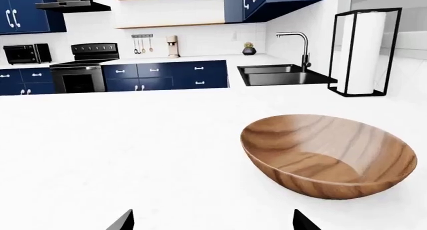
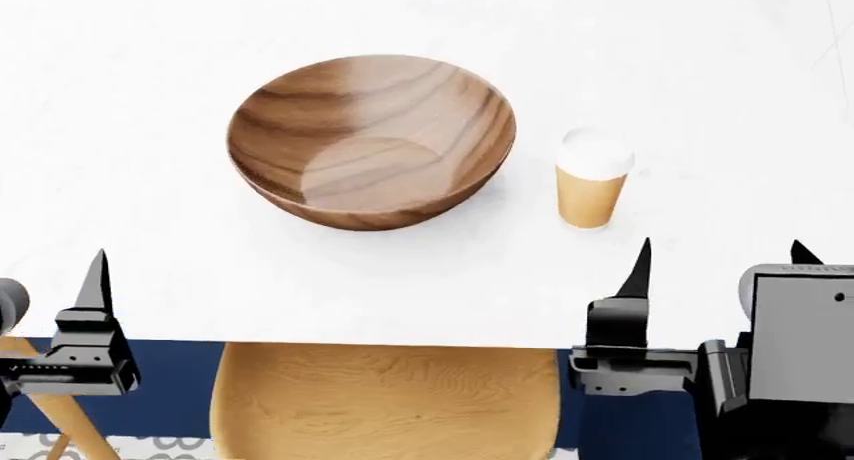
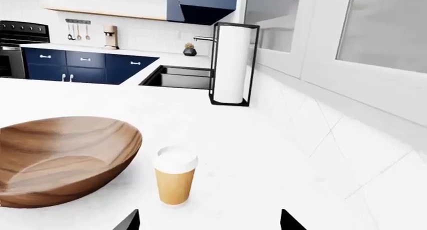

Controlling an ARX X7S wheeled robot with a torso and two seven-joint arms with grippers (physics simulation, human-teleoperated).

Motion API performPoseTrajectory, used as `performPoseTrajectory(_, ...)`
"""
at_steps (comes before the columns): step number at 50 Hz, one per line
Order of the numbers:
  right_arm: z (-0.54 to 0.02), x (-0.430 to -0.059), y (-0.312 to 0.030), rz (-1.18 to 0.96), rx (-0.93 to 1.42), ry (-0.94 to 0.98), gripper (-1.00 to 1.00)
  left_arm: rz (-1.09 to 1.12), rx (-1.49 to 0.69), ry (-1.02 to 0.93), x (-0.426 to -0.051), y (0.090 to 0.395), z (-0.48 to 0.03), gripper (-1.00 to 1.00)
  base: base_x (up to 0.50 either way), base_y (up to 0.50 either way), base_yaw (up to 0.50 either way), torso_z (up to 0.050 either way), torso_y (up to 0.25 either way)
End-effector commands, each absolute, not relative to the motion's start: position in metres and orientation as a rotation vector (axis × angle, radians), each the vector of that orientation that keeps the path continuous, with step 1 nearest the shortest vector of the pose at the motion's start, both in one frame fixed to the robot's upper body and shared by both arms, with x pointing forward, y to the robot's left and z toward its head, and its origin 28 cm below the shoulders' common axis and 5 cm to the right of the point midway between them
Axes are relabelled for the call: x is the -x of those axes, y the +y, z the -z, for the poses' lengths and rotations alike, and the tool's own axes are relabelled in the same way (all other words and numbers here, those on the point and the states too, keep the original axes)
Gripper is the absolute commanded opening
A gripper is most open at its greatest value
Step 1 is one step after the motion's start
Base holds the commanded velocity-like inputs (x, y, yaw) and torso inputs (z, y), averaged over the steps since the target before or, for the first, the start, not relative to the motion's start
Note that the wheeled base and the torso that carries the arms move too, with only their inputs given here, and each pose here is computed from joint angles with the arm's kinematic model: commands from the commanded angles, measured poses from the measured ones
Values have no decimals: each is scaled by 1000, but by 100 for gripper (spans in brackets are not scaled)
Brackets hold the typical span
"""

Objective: Place the cup inside the bowl on the dining table and move the bowl to any counter.

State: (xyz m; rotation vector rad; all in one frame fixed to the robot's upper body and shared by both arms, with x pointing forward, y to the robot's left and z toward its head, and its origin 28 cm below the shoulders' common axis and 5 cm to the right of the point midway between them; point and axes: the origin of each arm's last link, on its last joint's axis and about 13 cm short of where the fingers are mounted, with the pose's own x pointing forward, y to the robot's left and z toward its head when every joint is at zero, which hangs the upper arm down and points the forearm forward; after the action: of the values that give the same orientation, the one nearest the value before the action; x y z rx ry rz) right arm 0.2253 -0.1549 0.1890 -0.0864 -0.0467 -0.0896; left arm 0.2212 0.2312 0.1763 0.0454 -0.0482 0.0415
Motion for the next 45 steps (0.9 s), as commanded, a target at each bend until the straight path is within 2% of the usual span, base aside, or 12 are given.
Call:
performPoseTrajectory(1,-188,-224,-152,81,82,-41,100,-32,-24,-42,-222,232,-173,100,340,-1,0,0,0)
performPoseTrajectory(28,-188,-224,-151,72,85,-38,100,-40,-24,-37,-221,234,-172,100,343,-1,0,0,1)
performPoseTrajectory(45,-190,-222,-152,83,93,-47,100,-48,-21,-41,-218,237,-172,100,207,-1,0,0,0)
